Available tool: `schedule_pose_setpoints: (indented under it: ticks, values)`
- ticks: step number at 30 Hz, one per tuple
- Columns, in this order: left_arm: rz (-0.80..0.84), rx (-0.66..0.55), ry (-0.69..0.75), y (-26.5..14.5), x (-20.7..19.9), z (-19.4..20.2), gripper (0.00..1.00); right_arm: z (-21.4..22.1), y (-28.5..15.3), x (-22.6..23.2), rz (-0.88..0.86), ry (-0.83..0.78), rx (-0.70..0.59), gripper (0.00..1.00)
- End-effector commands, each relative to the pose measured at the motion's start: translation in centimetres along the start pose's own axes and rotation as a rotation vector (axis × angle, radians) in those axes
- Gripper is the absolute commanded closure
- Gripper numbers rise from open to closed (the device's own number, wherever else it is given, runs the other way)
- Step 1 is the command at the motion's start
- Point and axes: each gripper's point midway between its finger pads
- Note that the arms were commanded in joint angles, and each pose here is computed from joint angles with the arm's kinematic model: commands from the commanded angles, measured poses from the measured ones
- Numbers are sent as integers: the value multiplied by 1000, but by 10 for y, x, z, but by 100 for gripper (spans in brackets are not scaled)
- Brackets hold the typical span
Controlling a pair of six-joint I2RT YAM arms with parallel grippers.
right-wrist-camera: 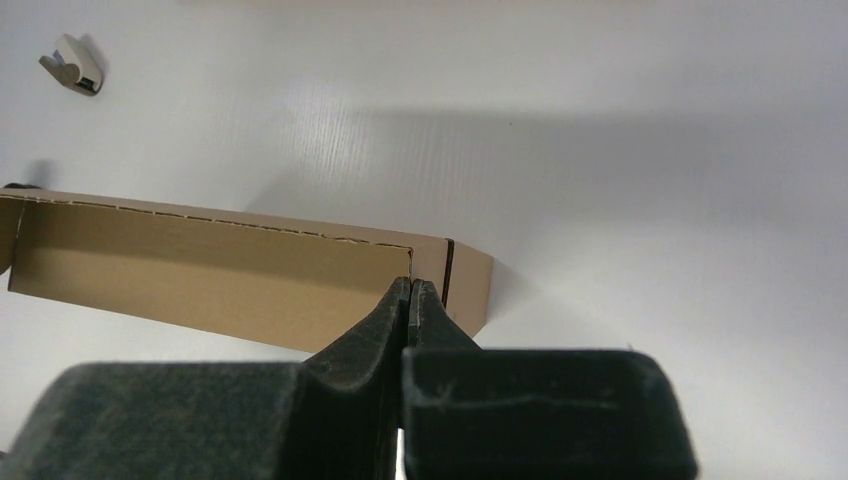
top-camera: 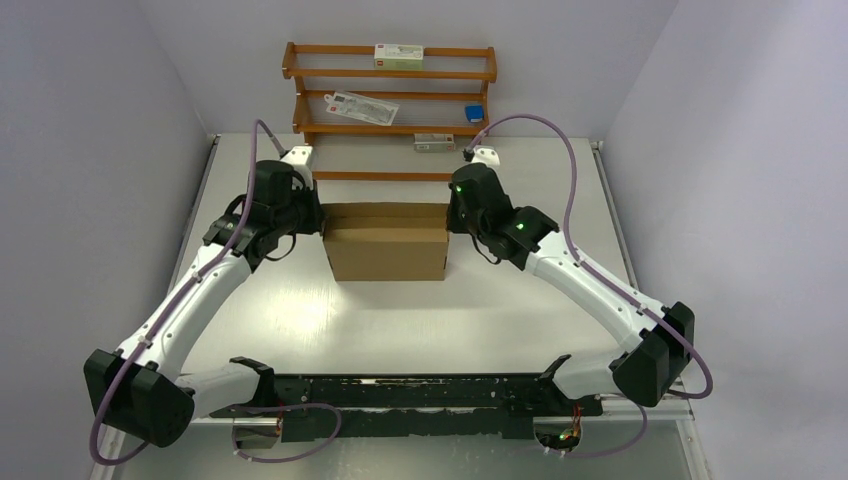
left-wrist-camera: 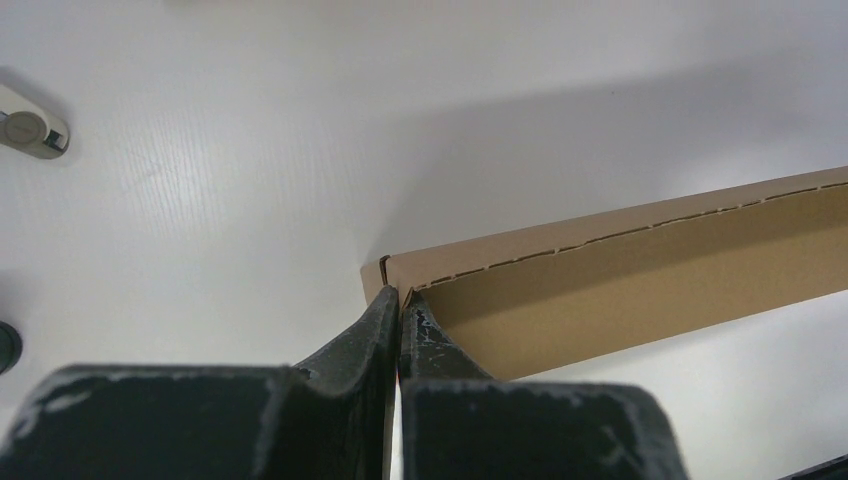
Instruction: Fold the paper box
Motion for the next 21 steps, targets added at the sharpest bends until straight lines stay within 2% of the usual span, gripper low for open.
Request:
schedule_pose_setpoints:
  ticks: [1, 21]
  values:
    - [47, 2, -30, -1, -15, 6, 95, -2, -3, 16, -40, 62, -23, 100]
    - [74, -11, -59, 1, -22, 11, 95, 18, 4, 15, -32, 13, -18, 100]
Point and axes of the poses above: each gripper's point midway between its finger pads, its own y axis out along the fingers, its own x axis along the line the jaws close on, z = x × y, and after that the axes turned 7 degrees about y, right-handed
